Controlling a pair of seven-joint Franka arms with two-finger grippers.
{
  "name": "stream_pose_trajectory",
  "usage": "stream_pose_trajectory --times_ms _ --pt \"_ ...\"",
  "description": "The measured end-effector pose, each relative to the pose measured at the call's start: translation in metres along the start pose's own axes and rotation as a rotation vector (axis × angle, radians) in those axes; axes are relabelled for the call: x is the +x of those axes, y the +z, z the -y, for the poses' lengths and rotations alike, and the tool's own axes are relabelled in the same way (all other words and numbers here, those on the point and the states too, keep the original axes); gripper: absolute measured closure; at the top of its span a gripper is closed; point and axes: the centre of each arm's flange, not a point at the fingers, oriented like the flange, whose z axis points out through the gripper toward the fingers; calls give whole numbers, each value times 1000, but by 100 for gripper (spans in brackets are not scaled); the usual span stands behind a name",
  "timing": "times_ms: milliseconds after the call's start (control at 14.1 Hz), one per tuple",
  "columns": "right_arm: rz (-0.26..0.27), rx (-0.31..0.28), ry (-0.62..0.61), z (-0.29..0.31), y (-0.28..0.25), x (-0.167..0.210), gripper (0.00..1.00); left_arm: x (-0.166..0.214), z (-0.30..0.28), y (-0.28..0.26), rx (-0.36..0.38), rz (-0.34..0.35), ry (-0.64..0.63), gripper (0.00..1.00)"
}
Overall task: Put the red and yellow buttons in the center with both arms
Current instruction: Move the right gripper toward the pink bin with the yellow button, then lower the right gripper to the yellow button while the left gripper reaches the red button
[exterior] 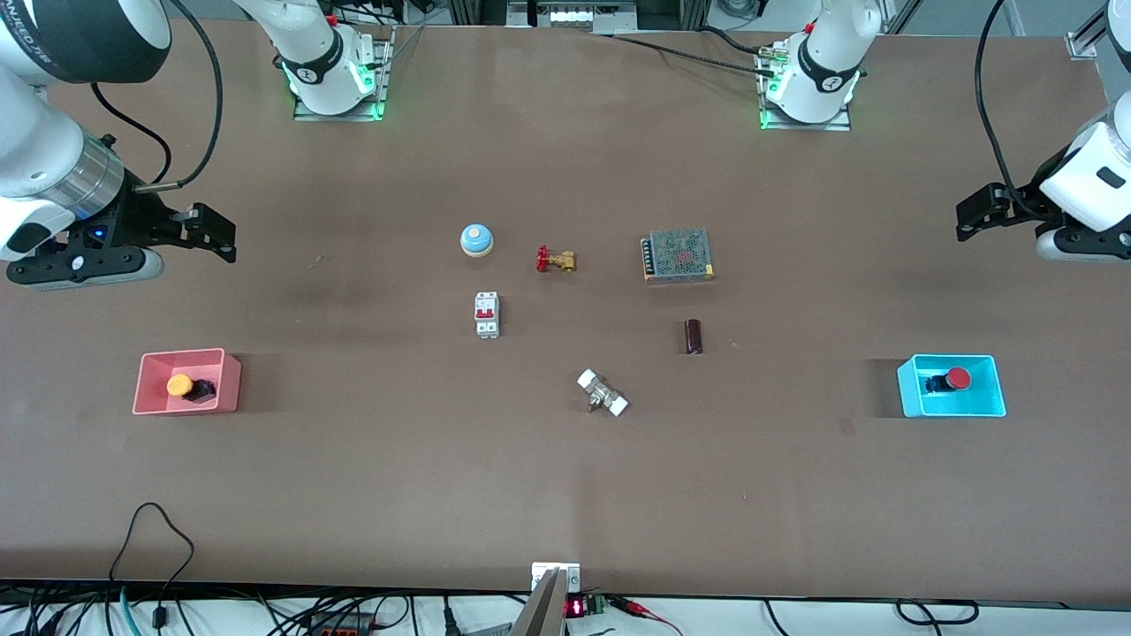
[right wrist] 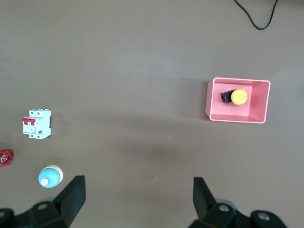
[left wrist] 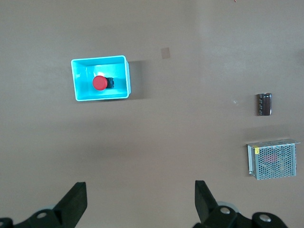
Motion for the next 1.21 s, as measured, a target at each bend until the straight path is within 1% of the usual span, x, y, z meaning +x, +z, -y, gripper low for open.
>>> stream_pose_trajectory --times_ms 426,567,851,1064,1206 --pt "1 0 2 0 1 0 0 0 1 0 0 2 -1 0" --pt "10 1 5 -2 5 1 0 0 1 0 0 4 -2 0" --pt "59 5 16 -10 33 9 0 0 1 2 -1 6 -2 0" --pt "112 -13 38 -32 69 18 0 1 1 3 -1 9 -2 0" --pt "109 -28 67 -60 92 27 0 1 1 3 -1 10 -2 0"
